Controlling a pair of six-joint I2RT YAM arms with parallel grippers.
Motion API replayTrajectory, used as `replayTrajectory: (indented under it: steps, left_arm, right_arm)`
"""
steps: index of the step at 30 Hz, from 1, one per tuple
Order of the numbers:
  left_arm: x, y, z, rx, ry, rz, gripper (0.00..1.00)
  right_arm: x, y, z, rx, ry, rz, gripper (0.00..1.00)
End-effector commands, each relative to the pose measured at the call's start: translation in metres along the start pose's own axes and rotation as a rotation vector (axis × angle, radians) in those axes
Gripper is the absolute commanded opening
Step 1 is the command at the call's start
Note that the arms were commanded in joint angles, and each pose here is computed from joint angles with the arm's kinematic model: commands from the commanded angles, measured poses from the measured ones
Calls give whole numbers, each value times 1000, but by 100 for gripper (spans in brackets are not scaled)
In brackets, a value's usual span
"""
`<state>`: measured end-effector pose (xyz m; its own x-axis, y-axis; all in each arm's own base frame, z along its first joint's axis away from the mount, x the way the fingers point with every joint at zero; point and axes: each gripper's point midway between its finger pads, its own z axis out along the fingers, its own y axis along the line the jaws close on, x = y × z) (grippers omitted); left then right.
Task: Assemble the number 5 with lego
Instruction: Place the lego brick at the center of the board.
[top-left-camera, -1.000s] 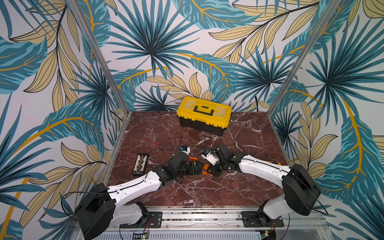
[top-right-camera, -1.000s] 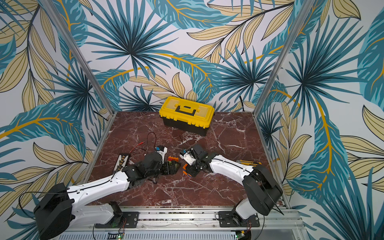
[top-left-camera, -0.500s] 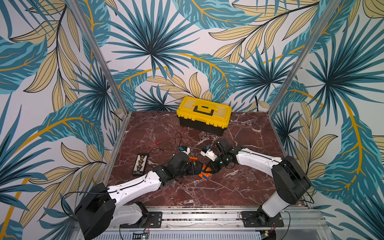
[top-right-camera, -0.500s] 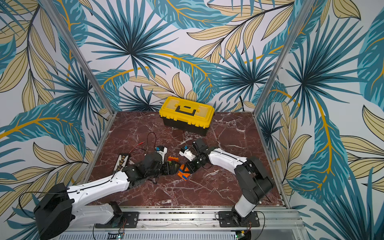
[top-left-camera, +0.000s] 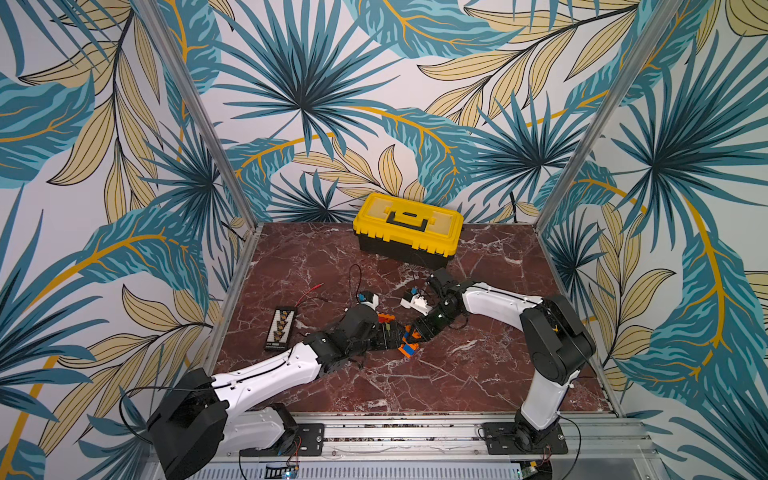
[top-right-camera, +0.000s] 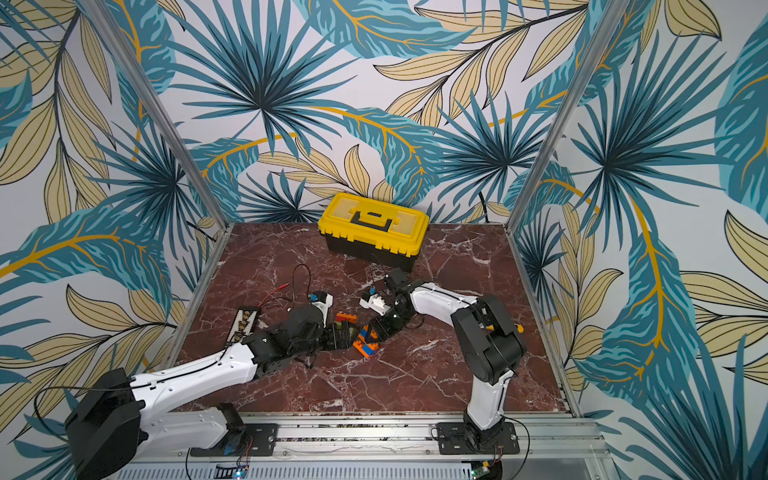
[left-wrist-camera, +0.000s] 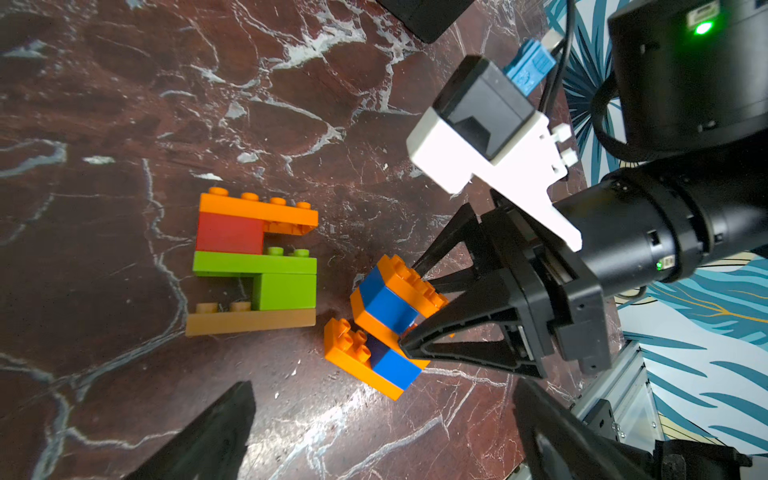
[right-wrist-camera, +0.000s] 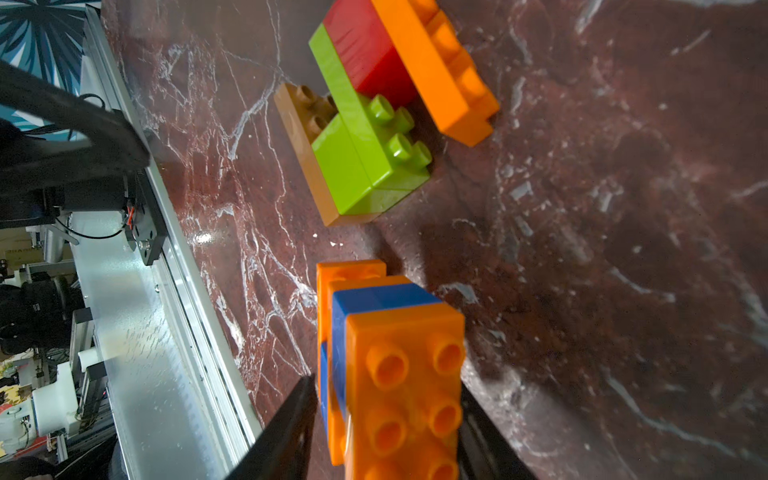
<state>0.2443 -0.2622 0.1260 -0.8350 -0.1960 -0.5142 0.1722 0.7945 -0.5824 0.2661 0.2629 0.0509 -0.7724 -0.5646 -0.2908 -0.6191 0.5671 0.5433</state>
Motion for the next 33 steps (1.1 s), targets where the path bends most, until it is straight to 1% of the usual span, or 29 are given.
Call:
replayTrajectory:
  steps: [1,10,15,17,19,22,25,27,29,30,33]
  left_arm:
    - [0,5,-3,-16,-9,-2,100]
    - [-2,4,-3,-13,-12,3,100]
    - [-4,4,-6,-22,-23,15,100]
    - [-5,4,-8,-24,-29,23,100]
    - [-9,6,-10,-34,-42,32,100]
    - [-15,11,-17,-61,-70,54,100]
    - [-31,22,-29,-123,-142,88,100]
    - [-45,32,-43,-183,-215,126,100]
    - [-62,43,-59,-256,-299,161,100]
    - [-69,55,-69,-316,-330,183,100]
    - [-95,82,-99,-471,-469,212,100]
  right_arm:
    - [1,-4,-2,15,21,-2,56]
    - [1,-15,-6,78,21,9,59]
    - [-7,-17,-18,136,-44,-11,60]
    - [-11,-18,-27,182,-69,-10,61]
    - [-17,-20,-42,242,-120,-3,64]
    - [-30,-20,-76,364,-286,2,72]
    - [-36,-27,-130,567,-540,21,85]
    - [-29,-35,-178,742,-740,72,92]
    - [-7,-49,-220,929,-891,165,97]
    - [8,-55,-236,1019,-949,207,99]
    - [49,-74,-266,1229,-1028,301,99]
